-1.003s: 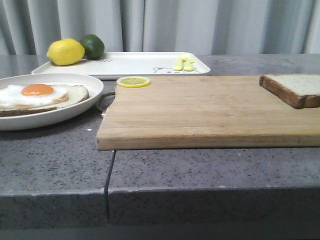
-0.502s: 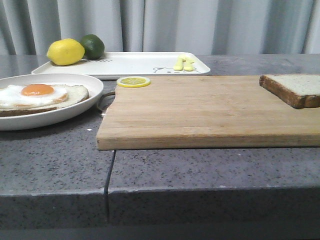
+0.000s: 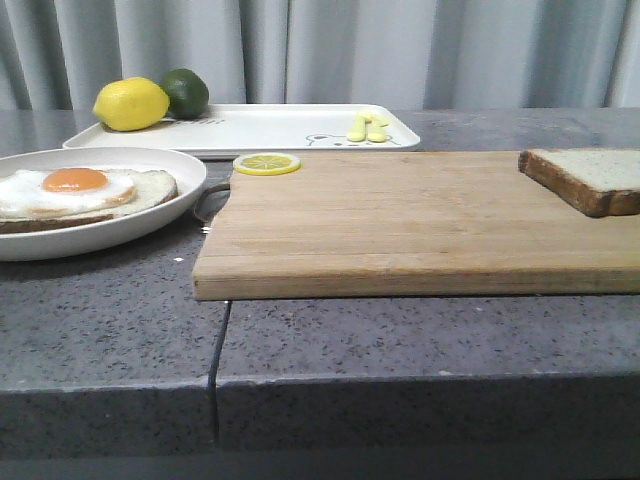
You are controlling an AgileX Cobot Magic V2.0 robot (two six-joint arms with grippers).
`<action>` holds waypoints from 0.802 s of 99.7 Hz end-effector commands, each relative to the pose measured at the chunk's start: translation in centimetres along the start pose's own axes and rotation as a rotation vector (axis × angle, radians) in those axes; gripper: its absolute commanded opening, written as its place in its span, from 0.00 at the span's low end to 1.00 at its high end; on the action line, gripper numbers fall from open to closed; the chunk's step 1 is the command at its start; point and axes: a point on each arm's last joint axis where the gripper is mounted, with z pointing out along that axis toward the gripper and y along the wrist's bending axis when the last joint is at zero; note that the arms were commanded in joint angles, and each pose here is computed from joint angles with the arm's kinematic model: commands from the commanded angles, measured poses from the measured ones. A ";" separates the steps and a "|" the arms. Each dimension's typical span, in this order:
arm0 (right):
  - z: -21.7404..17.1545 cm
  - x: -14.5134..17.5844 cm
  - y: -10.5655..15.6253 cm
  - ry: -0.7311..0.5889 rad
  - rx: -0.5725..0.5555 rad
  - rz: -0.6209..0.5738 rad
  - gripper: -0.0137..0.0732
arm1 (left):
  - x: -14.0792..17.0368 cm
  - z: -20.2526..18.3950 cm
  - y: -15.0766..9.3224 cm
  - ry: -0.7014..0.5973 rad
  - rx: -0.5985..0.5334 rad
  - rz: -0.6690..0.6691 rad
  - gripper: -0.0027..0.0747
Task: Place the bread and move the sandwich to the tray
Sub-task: 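Close the right gripper on the edge of the white bread slice, then lift the bread slice with the right gripper and carry it toward the plate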
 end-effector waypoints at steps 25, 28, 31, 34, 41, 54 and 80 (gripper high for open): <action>-0.7 -0.7 0.8 -0.029 -0.038 -0.018 0.30 | -1.3 -0.6 -0.4 -0.091 0.019 -0.011 0.51; -0.7 -0.7 0.8 -0.030 -0.038 -0.017 0.26 | -1.3 -0.6 -0.4 -0.091 0.019 -0.011 0.51; -0.7 -0.8 0.8 -0.034 -0.042 -0.011 0.23 | -1.3 -0.6 -0.4 -0.091 0.019 -0.011 0.51; -0.7 -0.8 0.9 -0.038 -0.044 -0.010 0.19 | -1.3 -0.6 -0.4 -0.091 0.019 -0.011 0.51; -1.0 -0.9 1.2 -0.049 -0.051 -0.014 0.13 | -1.3 -0.6 -0.4 -0.091 0.019 -0.011 0.51; -2.0 -1.0 2.3 -0.074 -0.078 -0.039 0.09 | -1.3 -0.6 -0.4 -0.091 0.019 -0.011 0.51; -5.6 -0.9 6.5 -0.161 -0.248 -0.088 0.09 | -1.3 -0.6 -0.4 -0.091 0.019 -0.011 0.51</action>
